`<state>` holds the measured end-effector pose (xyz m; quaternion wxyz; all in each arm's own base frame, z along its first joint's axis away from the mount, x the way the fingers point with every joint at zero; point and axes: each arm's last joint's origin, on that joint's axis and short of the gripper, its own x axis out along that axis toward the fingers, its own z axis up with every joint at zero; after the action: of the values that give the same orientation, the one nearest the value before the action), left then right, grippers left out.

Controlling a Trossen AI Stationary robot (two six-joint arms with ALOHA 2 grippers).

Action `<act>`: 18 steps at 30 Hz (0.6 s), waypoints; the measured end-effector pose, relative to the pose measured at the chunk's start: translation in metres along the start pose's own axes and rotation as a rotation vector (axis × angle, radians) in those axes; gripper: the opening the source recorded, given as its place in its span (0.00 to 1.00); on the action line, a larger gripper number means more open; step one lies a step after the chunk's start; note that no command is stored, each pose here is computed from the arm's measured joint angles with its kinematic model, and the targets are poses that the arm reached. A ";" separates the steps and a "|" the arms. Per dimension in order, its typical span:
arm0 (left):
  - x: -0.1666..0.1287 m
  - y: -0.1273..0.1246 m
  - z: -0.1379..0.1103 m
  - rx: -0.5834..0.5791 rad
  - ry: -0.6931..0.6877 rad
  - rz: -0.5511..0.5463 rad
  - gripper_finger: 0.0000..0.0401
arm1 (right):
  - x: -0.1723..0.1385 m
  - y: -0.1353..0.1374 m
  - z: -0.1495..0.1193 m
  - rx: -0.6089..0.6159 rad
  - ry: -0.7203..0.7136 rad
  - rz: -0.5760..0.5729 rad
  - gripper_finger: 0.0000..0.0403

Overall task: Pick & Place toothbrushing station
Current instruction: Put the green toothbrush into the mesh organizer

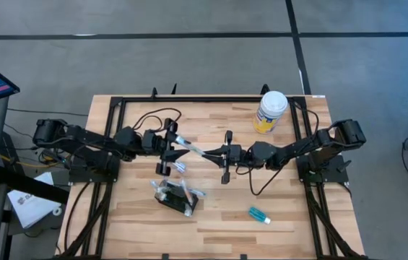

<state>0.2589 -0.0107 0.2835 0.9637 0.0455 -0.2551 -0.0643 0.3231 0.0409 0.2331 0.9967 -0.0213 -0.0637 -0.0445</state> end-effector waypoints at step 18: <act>-0.002 -0.001 -0.004 -0.009 0.021 -0.006 0.02 | 0.000 0.000 -0.003 -0.011 0.034 0.002 0.12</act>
<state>0.2589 -0.0109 0.2788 0.9663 0.0427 -0.2447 -0.0677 0.3235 0.0409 0.2298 0.9976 -0.0259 -0.0466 -0.0443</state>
